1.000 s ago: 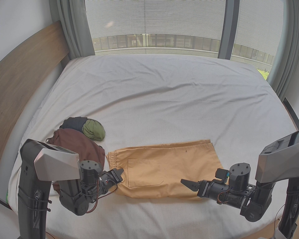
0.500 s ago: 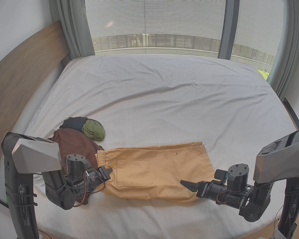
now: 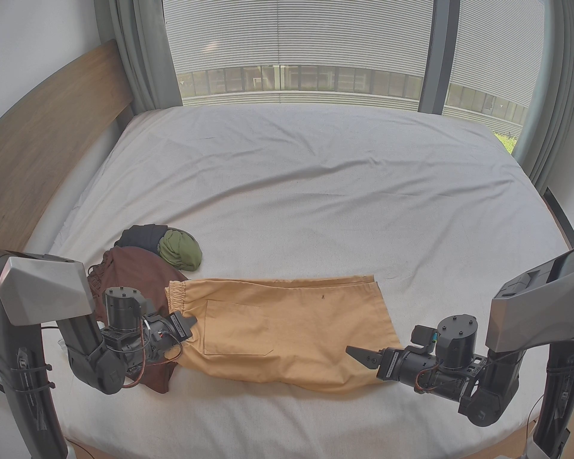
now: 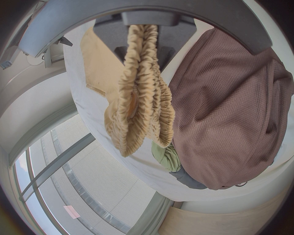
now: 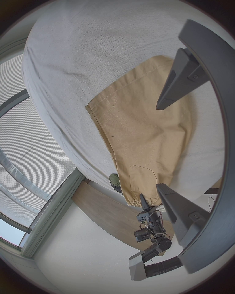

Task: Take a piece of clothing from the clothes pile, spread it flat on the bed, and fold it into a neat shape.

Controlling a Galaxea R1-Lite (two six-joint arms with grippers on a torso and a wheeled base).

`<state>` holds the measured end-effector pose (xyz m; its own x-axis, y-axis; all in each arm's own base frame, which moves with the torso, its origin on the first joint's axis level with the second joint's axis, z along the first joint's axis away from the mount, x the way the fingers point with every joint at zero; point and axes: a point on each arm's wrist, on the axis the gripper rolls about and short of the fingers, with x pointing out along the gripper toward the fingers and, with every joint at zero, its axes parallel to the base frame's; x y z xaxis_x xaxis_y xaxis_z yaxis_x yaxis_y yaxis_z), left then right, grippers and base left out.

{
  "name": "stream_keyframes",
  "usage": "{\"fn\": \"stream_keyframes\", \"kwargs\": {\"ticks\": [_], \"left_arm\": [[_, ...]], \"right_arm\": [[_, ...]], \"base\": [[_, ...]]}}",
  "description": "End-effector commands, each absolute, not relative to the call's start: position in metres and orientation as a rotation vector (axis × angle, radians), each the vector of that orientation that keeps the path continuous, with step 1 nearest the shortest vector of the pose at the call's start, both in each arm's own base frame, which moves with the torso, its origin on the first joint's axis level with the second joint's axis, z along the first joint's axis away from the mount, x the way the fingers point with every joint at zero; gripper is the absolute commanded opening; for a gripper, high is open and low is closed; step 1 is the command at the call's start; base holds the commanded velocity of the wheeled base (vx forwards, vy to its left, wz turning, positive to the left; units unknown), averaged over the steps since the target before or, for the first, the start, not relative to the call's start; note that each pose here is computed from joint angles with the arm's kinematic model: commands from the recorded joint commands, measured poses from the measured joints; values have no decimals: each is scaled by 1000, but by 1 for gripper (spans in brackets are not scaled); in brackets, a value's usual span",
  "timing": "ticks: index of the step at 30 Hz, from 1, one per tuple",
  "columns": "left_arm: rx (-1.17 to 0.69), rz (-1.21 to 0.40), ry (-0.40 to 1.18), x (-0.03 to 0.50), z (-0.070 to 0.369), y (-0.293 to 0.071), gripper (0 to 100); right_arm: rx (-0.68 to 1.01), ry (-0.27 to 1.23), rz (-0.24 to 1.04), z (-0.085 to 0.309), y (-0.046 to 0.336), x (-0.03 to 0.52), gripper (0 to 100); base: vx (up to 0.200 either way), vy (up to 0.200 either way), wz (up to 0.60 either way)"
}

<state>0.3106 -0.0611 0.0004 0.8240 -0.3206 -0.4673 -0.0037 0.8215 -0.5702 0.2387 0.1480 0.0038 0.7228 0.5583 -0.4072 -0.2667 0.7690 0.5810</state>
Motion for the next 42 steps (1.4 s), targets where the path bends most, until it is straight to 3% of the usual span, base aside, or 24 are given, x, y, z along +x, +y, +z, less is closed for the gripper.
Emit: {"fn": "stream_keyframes", "kwargs": {"ticks": [1, 21, 42], "left_arm": [[-591, -183, 572, 309, 12, -60, 0], [-543, -381, 587, 312, 41, -135, 0], [-618, -516, 589, 322, 57, -212, 0]], "right_arm": [[517, 606, 479, 3, 148, 239, 100], [554, 564, 427, 10, 124, 254, 100], [577, 503, 409, 24, 113, 260, 100]], "base": [[0, 0, 0], [0, 0, 0], [0, 0, 0]]}}
